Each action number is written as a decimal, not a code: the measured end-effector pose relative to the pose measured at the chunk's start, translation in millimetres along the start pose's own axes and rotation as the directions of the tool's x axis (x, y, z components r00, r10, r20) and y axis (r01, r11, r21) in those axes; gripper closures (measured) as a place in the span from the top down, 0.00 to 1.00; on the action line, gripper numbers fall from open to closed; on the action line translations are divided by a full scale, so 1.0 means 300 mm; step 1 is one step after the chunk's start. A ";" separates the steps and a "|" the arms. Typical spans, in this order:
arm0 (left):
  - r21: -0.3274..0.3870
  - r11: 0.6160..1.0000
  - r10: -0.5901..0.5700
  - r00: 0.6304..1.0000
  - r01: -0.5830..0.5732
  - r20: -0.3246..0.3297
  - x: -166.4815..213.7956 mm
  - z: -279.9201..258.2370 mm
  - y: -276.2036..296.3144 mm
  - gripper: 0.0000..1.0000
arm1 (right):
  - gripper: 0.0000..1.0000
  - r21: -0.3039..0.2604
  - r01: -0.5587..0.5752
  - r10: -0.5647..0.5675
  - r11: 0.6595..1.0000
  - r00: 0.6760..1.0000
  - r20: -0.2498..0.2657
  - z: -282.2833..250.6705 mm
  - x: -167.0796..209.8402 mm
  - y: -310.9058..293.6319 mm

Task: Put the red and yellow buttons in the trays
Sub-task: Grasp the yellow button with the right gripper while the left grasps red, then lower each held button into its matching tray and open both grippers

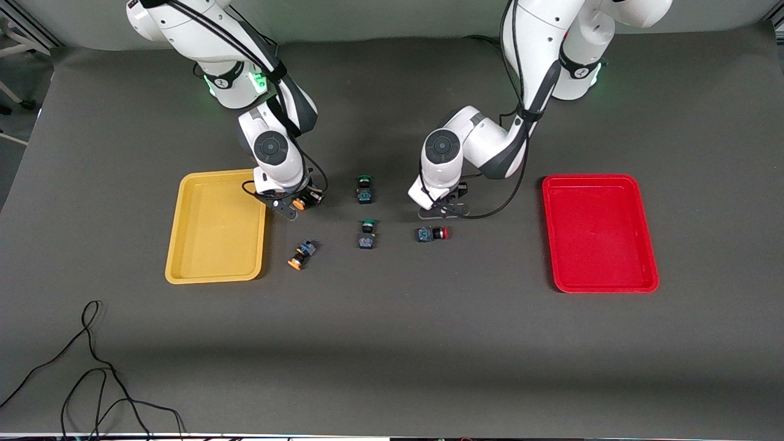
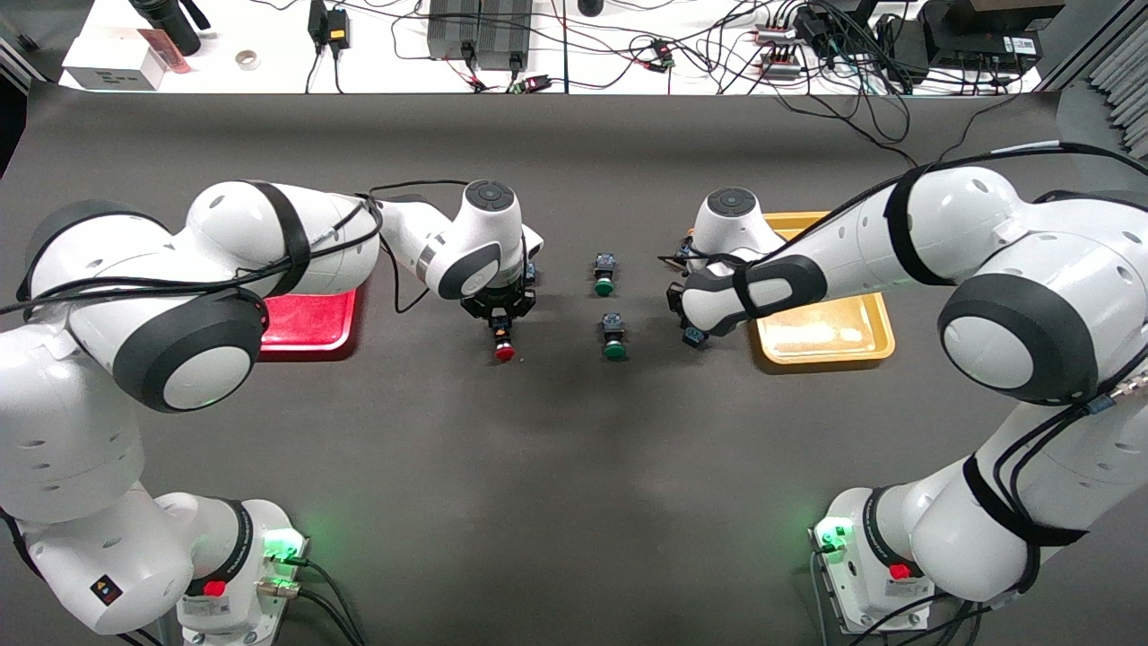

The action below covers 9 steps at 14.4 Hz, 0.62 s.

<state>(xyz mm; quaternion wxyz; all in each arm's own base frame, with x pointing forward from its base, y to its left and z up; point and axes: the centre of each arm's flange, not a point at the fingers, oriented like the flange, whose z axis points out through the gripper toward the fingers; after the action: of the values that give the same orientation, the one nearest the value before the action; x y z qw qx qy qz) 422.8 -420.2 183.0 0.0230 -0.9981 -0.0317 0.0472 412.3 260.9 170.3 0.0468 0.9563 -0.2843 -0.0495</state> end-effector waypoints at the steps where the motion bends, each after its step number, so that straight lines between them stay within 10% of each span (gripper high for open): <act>1: -0.003 1.000 -0.010 1.000 0.010 -0.002 0.020 -0.021 0.002 0.34 | 0.43 0.002 0.000 0.000 1.000 1.000 -0.001 -0.003 0.000 -0.001; 9: -0.042 0.999 0.013 1.000 -0.013 -0.005 0.311 -0.622 -0.283 0.34 | 0.43 -0.011 0.006 -0.006 1.000 1.000 0.014 -0.257 0.101 0.052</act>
<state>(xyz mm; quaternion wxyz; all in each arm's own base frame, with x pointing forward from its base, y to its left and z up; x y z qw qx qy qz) 528.1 -337.5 364.1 0.0018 -0.9987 -0.0263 0.0445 438.5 236.2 246.4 0.0497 0.9565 -0.2817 -0.0578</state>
